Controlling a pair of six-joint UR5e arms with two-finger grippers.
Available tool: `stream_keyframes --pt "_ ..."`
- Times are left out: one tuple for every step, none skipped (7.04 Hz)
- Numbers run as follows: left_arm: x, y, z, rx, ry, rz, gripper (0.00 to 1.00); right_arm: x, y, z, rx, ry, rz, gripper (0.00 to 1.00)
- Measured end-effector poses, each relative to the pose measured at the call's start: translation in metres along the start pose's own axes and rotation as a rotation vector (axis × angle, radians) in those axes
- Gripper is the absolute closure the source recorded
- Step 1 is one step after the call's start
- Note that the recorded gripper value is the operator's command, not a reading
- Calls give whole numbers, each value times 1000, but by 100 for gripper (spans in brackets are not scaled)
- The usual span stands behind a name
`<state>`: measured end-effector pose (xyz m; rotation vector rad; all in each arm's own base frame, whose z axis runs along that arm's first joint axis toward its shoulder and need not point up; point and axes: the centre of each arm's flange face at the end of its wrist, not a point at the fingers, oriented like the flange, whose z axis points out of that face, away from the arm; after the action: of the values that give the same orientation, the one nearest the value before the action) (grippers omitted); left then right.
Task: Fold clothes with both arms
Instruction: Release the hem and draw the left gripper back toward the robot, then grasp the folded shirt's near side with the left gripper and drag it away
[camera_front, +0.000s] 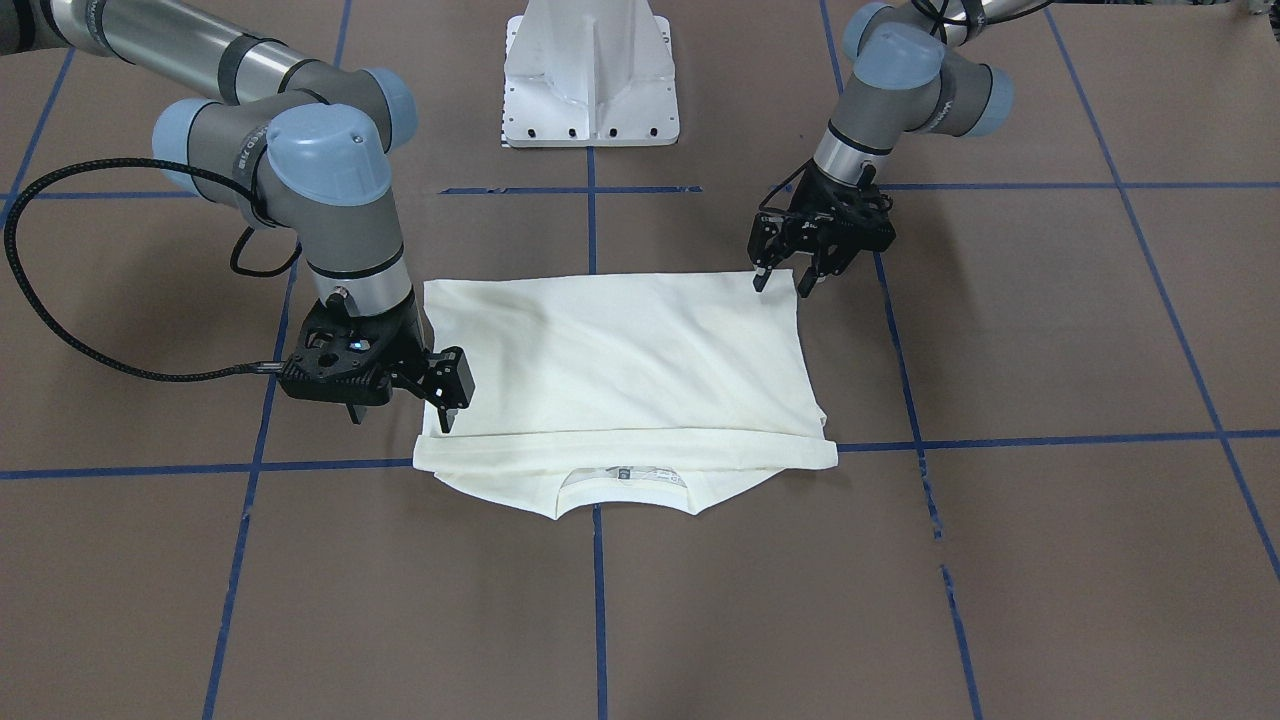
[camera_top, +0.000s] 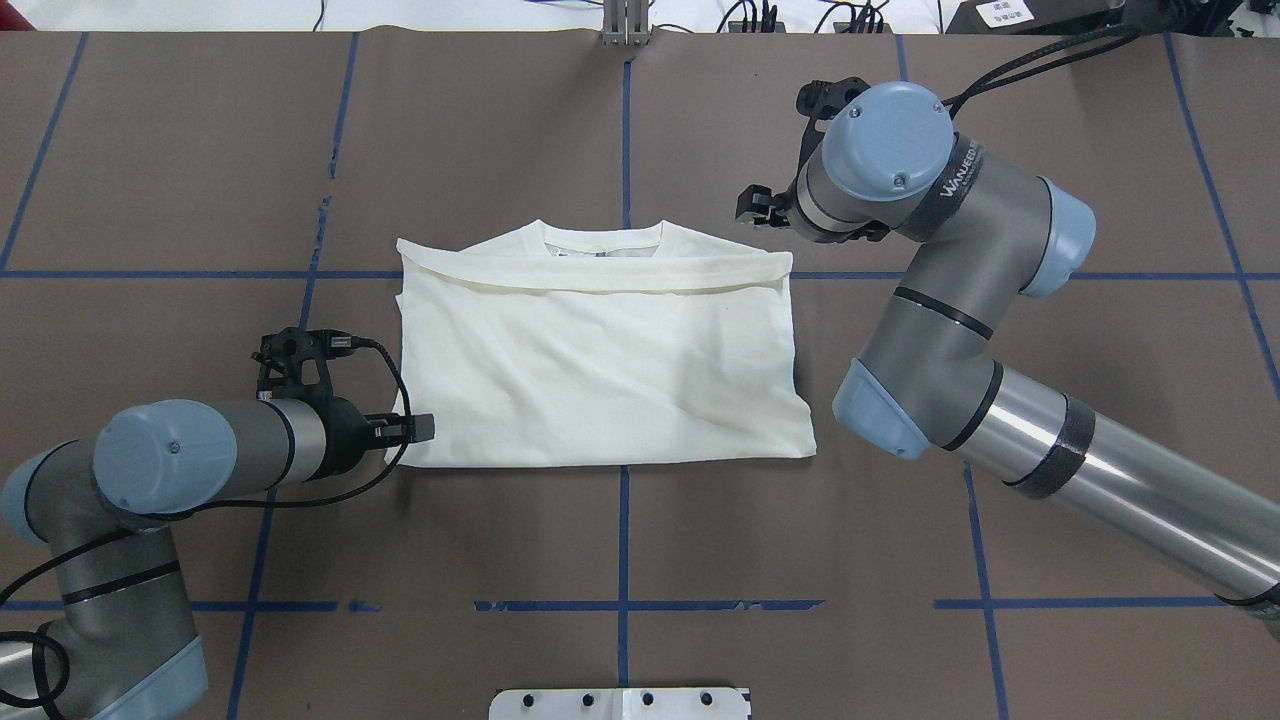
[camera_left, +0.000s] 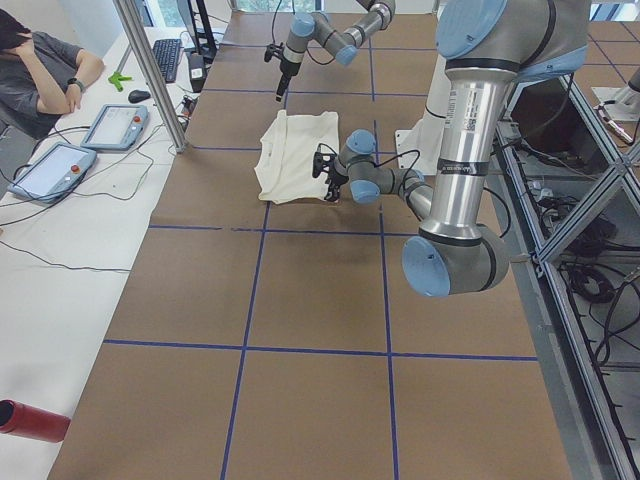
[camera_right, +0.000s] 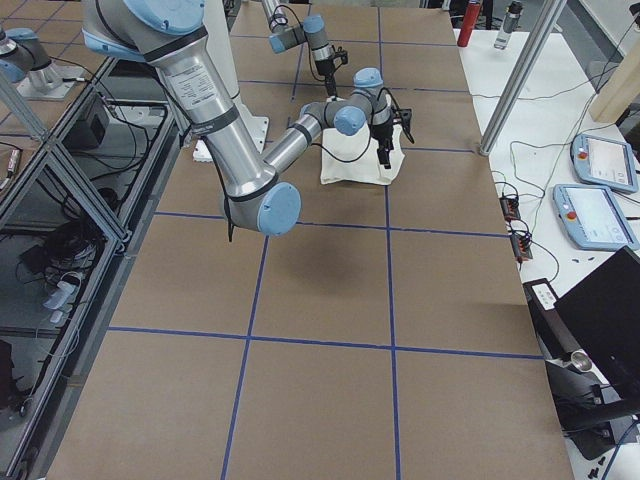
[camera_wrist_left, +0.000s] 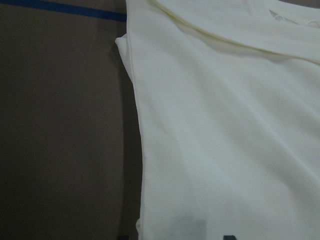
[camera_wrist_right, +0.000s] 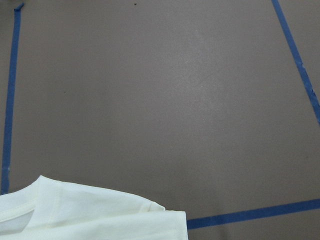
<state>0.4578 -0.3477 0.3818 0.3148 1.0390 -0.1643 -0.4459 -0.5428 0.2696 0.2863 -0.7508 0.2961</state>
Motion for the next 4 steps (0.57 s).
stream_keyframes --pt "-2 5 1 -7 -3 1 56 1 0 0 0 1 0 0" --pt "-1 10 3 -15 -3 0 85 1 1 1 -1 2 0 0" --pt "1 18 4 -27 -1 -3 100 1 1 1 -1 2 -1 0" --pt "4 25 6 -37 1 -4 100 1 1 1 0 3 -2 0"
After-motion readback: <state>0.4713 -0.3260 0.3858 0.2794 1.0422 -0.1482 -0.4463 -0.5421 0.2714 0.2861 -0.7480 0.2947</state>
